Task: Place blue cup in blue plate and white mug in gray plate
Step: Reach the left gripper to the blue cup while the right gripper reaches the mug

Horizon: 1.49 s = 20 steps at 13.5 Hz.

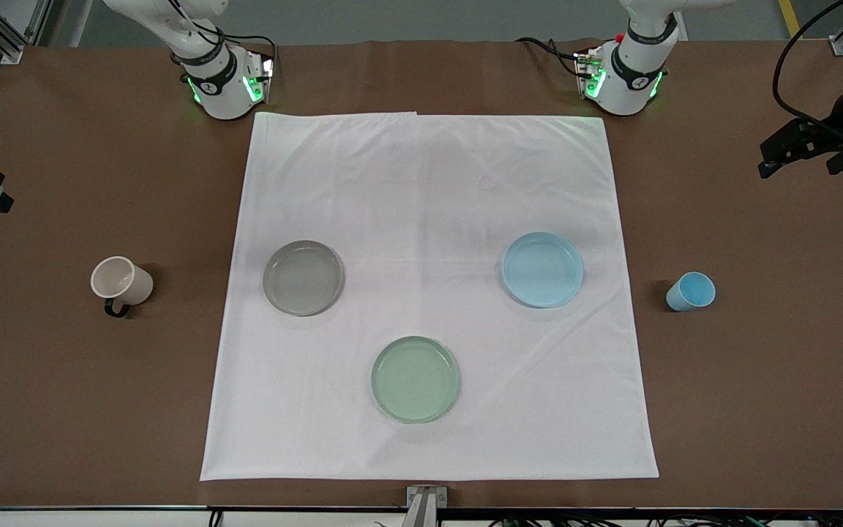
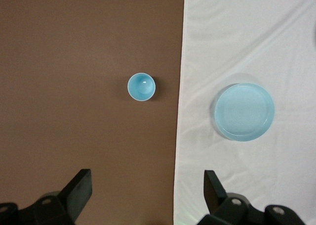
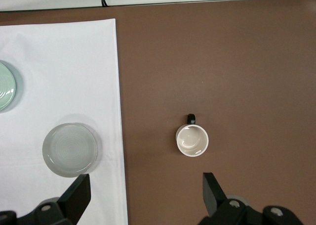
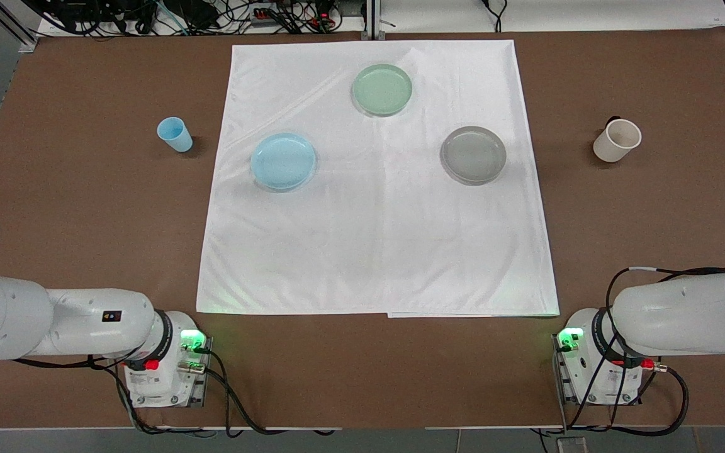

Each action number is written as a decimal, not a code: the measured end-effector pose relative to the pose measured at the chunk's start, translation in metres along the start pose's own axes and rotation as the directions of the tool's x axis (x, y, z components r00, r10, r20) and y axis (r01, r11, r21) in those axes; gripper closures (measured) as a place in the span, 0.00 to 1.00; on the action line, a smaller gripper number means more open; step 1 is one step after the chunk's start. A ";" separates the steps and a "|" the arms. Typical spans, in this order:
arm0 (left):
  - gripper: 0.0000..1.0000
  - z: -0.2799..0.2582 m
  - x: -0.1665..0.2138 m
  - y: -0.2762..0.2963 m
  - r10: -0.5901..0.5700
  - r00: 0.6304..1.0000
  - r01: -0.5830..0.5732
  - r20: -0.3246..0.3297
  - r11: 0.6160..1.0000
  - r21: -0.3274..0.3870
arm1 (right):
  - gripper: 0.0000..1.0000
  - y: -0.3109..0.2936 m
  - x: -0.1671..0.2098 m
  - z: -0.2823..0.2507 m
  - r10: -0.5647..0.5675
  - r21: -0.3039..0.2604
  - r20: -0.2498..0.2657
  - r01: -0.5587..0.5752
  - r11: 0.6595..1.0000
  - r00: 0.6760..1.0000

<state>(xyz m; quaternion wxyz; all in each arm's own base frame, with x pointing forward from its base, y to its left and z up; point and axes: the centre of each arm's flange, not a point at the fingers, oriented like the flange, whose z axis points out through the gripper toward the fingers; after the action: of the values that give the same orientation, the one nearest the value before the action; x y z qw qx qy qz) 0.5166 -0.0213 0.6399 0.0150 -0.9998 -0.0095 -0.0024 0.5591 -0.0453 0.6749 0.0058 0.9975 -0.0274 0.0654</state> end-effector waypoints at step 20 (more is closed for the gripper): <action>0.22 0.366 0.069 -0.098 -0.159 0.985 0.160 0.060 0.987 -0.014 | 0.00 -0.015 0.024 0.085 -0.026 0.004 0.149 0.026 1.000 0.989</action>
<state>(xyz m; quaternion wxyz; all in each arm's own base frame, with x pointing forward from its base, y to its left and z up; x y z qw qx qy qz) 0.5853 0.0890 0.2774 0.0048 -0.9956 -0.0900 0.0259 0.5947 -0.0326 0.5937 0.0034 0.9998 -0.0146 -0.0093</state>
